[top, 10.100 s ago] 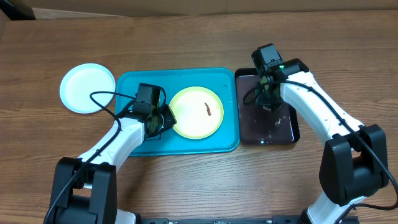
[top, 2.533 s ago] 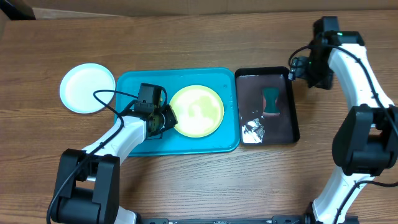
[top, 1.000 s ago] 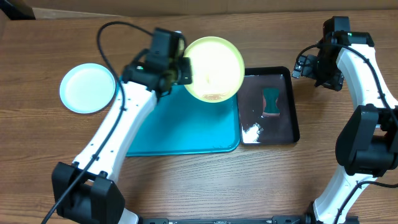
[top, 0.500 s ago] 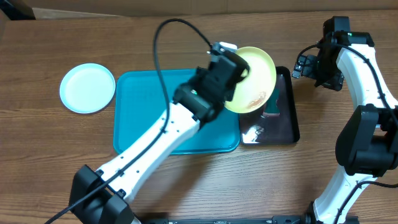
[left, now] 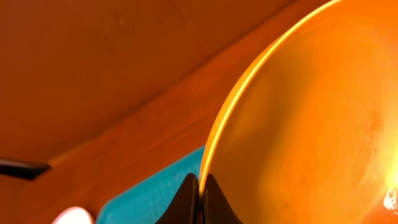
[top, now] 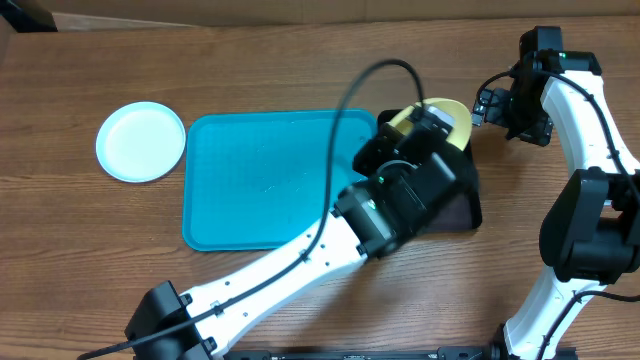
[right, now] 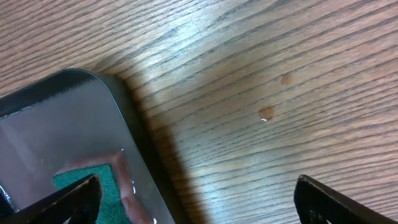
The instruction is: Clean dirty plates on tray and stack at the side
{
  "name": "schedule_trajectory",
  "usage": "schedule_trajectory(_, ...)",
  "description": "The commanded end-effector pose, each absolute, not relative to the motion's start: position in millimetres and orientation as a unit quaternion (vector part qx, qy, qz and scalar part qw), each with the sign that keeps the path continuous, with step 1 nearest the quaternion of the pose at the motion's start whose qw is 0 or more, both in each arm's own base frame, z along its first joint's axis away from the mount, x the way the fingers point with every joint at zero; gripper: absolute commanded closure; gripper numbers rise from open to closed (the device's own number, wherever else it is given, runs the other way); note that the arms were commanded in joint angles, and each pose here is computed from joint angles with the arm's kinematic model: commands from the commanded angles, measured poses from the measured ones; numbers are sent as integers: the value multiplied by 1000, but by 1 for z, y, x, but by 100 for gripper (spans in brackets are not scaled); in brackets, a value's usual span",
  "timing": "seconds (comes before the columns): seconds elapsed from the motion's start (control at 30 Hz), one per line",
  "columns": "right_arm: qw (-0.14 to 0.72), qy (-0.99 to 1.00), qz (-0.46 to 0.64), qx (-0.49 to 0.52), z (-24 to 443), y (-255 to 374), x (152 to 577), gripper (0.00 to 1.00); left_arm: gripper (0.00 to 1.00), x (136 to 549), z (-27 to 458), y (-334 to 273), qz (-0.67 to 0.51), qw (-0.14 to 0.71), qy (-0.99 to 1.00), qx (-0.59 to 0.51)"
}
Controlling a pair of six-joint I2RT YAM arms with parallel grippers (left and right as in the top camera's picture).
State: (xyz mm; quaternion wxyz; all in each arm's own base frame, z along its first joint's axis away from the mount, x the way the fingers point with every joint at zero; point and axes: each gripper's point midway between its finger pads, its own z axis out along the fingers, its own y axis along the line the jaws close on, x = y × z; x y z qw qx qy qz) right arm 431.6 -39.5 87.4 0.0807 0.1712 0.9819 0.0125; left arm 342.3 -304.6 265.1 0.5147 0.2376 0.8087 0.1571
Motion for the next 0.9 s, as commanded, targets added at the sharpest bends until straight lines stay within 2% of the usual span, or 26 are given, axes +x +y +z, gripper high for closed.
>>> schedule_trajectory(0.0,96,980,11,172,97,-40,436,0,96,341,291,-300,228,539,774,242)
schedule_trajectory(0.47,96,980,11,172,97,-40,436,0,96,340,327,-309,298,567,717,276)
schedule_trajectory(0.87,96,980,11,172,97,-40,436,0,96,341,331,-307,304,570,715,266)
